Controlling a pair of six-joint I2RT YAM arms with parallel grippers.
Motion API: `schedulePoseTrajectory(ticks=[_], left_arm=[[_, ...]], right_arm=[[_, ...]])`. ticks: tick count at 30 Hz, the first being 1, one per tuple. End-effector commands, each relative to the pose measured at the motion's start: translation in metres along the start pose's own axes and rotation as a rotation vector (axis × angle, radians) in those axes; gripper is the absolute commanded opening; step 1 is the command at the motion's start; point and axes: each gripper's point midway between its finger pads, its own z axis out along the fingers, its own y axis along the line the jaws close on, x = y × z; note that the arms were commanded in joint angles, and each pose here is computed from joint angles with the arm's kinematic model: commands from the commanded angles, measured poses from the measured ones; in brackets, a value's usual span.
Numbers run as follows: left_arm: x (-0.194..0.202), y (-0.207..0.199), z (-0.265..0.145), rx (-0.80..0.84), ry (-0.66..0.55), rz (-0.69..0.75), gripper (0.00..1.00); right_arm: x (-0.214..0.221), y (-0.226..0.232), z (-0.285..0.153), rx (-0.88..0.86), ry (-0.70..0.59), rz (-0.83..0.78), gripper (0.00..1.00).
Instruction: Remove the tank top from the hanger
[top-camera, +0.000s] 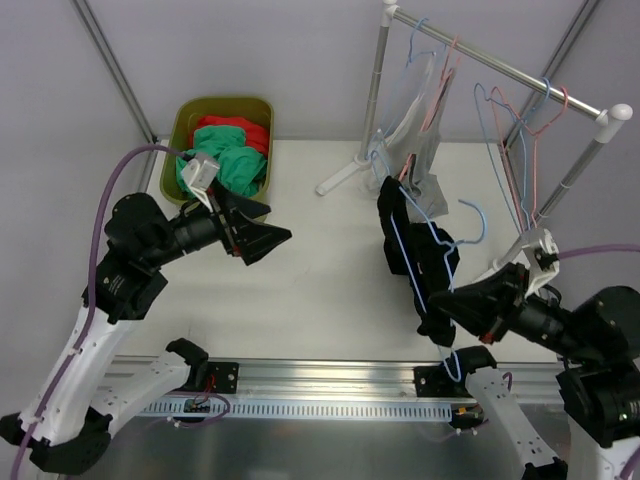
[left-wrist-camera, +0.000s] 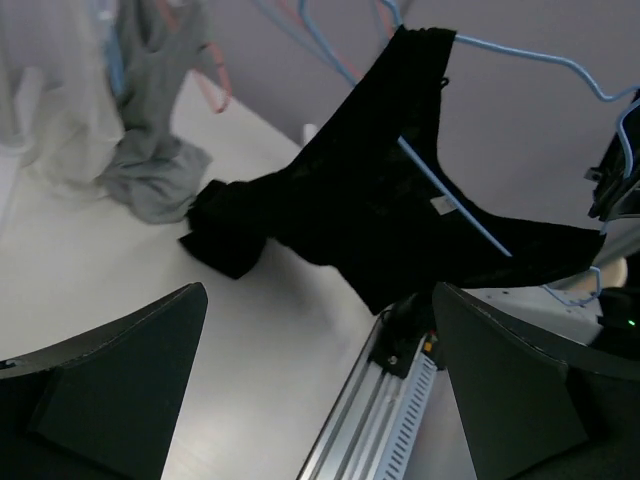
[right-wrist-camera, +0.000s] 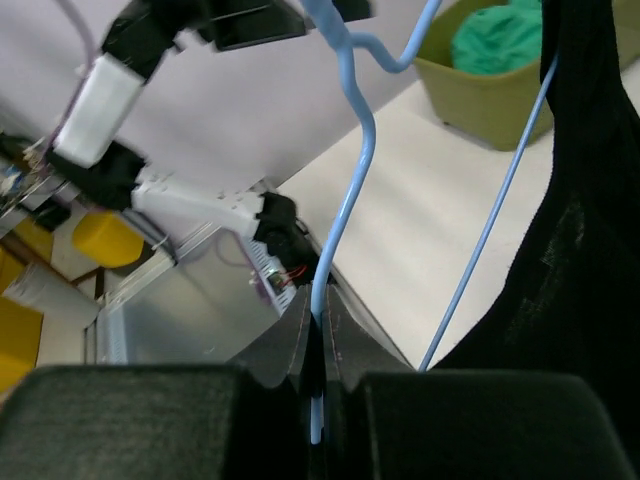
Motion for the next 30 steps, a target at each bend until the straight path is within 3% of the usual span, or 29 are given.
schedulePoseTrajectory(ticks=[1,2,7,12,16,17,19,22,23,24,26,27,30], left_arm=[[-0.042,-0.042,0.024,0.146,-0.120,0.102,0.98],[-0.040,-0.062,0.031,0.208,-0.122,0.122,0.99],[-0.050,-0.085,0.062,0.181,-0.220,0.273,0.95],[-0.054,-0.093,0.086,0.130,-0.281,0.335,0.84],[-0.045,-0.101,0.100,0.169,-0.258,0.353,0.67],[-0.042,-0.101,0.104,0.174,-0.252,0.352,0.57],[-0.037,-0.101,0.112,0.179,-0.239,0.352,0.55],[-0.032,-0.098,0.122,0.167,-0.226,0.348,0.40],[-0.033,-0.096,0.124,0.153,-0.230,0.345,0.33],[-0.034,-0.092,0.126,0.133,-0.235,0.343,0.18],[-0.035,-0.092,0.125,0.132,-0.237,0.342,0.04],[-0.040,-0.088,0.123,0.104,-0.253,0.338,0.00],[-0.052,-0.080,0.112,0.043,-0.296,0.320,0.00]], right_arm=[[-0.001,0.063,-0.026,-0.234,0.029,-0.088,0.00],[-0.002,0.069,-0.030,-0.251,0.028,-0.100,0.00],[-0.008,0.074,-0.030,-0.254,0.036,-0.082,0.00],[-0.012,0.074,-0.028,-0.253,0.037,-0.076,0.00],[-0.016,0.075,-0.028,-0.258,0.033,-0.080,0.00],[-0.017,0.076,-0.028,-0.261,0.030,-0.084,0.00],[-0.019,0.076,-0.027,-0.265,0.025,-0.084,0.00],[-0.021,0.077,-0.026,-0.271,0.024,-0.086,0.00],[-0.022,0.078,-0.027,-0.272,0.021,-0.090,0.00],[-0.023,0.078,-0.027,-0.271,0.020,-0.090,0.00],[-0.022,0.076,-0.026,-0.269,0.024,-0.086,0.00],[-0.022,0.075,-0.025,-0.267,0.022,-0.091,0.00],[-0.017,0.062,-0.017,-0.246,0.041,-0.067,0.00]])
